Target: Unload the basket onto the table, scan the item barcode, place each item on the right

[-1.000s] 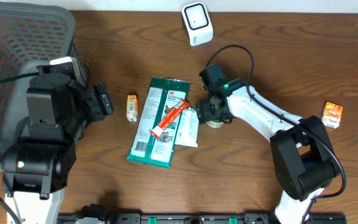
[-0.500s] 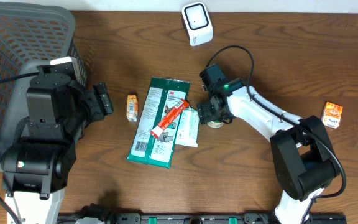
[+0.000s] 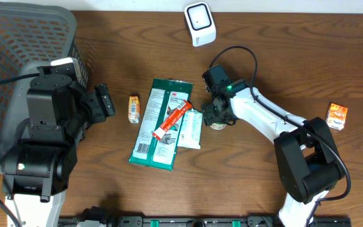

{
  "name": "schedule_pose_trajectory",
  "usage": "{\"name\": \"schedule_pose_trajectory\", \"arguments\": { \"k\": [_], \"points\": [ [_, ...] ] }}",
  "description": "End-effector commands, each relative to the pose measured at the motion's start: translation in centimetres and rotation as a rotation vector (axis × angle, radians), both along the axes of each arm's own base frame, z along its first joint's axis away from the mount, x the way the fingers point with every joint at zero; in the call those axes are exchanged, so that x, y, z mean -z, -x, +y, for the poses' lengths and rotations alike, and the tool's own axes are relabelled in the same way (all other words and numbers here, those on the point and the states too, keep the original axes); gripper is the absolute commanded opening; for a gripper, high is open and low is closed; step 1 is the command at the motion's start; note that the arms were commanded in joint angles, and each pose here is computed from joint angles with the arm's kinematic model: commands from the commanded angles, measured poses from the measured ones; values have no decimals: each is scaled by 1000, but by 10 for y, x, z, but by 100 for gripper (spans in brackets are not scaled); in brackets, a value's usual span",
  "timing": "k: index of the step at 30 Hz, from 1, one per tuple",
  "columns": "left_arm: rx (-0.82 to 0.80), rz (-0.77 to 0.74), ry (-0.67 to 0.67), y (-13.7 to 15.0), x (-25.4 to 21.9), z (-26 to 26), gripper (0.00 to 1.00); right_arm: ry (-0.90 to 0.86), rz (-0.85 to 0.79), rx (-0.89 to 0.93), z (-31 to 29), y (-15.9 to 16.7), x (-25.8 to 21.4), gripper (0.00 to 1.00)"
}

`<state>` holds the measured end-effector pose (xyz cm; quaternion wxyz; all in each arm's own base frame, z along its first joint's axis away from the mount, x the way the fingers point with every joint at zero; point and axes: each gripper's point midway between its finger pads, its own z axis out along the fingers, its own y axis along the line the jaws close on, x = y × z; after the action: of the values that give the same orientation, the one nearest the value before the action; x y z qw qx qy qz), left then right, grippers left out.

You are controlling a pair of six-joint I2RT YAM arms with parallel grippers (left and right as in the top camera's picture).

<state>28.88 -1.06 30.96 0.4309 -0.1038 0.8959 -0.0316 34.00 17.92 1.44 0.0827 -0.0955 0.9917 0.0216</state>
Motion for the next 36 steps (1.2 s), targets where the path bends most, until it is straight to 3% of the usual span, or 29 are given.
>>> {"name": "schedule_pose_trajectory", "arguments": {
  "k": [1, 3, 6, 8, 10, 17, 20, 21, 27, 31, 36],
  "points": [
    [-14, -11, 2, 0, -4, 3, 87, 16, 5, -25, 0, 3, 3, 61],
    [-14, -11, 2, 0, -4, 3, 87, 21, 5, -37, 0, 4, 3, 54],
    [-14, -11, 2, 0, -4, 3, 87, 24, 8, -37, -1, 4, 4, 52],
    [-14, -11, 2, 0, -4, 3, 87, 28, 5, -70, 0, 4, 2, 39],
    [-14, -11, 2, 0, -4, 3, 87, 38, 17, -91, -2, 5, -6, 32],
    [-14, -11, 2, 0, -4, 3, 87, 28, -9, -107, 0, 2, -81, 23],
    [-14, -11, 2, 0, -4, 3, 87, -12, -90, -106, 4, -4, -130, 21],
    [-14, -11, 2, 0, -4, 3, 87, -48, -163, -105, 6, -9, -166, 18],
    [-14, -11, 2, 0, -4, 3, 87, -190, -455, -97, 14, -23, -273, 1],
    [-14, -11, 2, 0, -4, 3, 87, -268, -619, -91, 21, -38, -313, 1],
    [-14, -11, 2, 0, -4, 3, 87, -309, -713, -76, 30, -65, -324, 1]
  ]
}}
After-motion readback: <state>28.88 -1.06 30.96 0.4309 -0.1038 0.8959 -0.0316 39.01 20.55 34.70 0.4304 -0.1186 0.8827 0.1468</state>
